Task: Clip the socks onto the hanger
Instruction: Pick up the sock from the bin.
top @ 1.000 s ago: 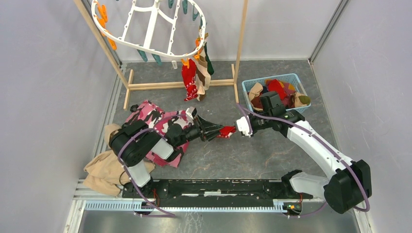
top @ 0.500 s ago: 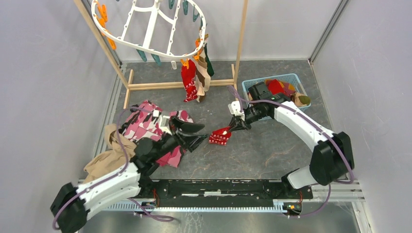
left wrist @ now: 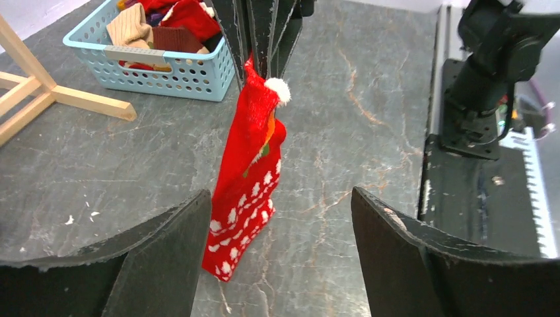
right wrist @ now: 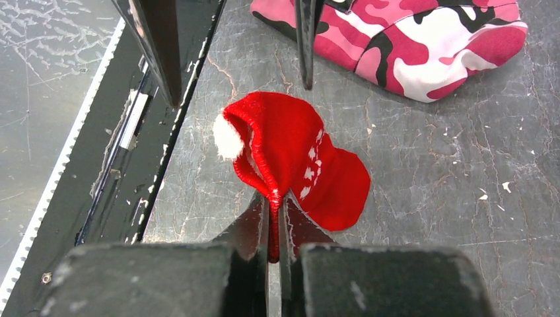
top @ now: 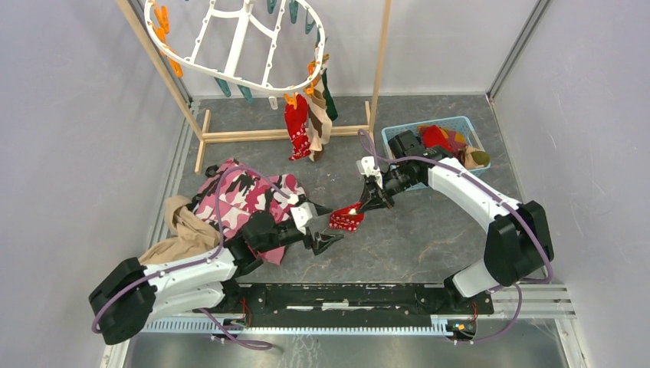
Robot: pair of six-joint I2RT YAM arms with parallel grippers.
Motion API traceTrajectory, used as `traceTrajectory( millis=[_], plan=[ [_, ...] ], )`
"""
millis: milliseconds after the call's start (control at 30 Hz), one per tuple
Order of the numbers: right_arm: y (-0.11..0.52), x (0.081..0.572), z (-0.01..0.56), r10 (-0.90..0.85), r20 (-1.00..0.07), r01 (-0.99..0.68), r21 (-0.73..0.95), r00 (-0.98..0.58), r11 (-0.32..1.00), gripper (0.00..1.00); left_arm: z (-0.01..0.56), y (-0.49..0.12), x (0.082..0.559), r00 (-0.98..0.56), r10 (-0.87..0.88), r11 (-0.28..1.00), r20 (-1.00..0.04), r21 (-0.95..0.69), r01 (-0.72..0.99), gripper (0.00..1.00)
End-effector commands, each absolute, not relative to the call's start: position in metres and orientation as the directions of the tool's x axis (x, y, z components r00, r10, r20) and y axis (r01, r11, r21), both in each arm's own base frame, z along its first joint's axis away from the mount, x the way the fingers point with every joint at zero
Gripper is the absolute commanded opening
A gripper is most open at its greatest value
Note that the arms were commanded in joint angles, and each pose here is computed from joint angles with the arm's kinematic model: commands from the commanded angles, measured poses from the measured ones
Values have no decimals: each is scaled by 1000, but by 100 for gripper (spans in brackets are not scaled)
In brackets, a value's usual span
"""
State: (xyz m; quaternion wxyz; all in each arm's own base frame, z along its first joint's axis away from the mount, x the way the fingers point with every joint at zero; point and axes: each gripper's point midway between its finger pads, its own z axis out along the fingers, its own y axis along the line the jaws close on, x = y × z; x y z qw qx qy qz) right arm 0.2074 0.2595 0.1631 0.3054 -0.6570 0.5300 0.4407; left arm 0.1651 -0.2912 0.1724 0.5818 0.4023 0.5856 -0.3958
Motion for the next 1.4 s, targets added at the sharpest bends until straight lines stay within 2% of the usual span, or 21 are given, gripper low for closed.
traceTrajectory(
  millis=[0, 233, 400, 433, 500, 600, 633, 767, 933, 1067, 1367],
  plan=[
    [265, 207, 174, -394, -917, -964, 51, 59, -262, 1, 200, -306, 183, 204, 42, 366, -978, 205, 908, 82],
    [266, 204, 172, -396, -916, -961, 52, 62, -272, 4, 203, -316, 193, 208, 19, 384, -978, 200, 901, 78],
    [267, 204, 173, -394, -916, -960, 42, 73, -276, 5, 206, -326, 195, 169, -14, 377, -985, 152, 914, 60],
    [267, 204, 172, -395, -916, -961, 41, 74, -275, 5, 207, -327, 194, 164, -26, 374, -986, 142, 917, 55],
    [267, 204, 172, -395, -915, -961, 40, 75, -275, 5, 208, -329, 193, 148, -43, 368, -988, 122, 922, 37],
    [267, 204, 173, -392, -916, -960, 34, 81, -277, 9, 210, -329, 192, 126, -69, 368, -990, 92, 925, 6],
    [267, 203, 174, -390, -917, -960, 30, 84, -279, 10, 210, -328, 192, 116, -79, 375, -990, 78, 924, 3],
    [266, 206, 181, -385, -916, -963, -4, 111, -269, 32, 216, -314, 190, 67, -168, 422, -983, -10, 907, 2],
    [267, 216, 192, -364, -921, -980, -77, 140, -183, 56, 224, -287, 180, -29, -360, 441, -932, -197, 876, 2],
    [275, 215, 205, -298, -944, -981, -93, 141, -169, 60, 236, -276, 175, -76, -467, 410, -881, -291, 864, 2],
    [299, 204, 224, -218, -972, -976, -43, 90, -211, 60, 257, -266, 174, -64, -534, 407, -843, -323, 855, 2]
  ],
)
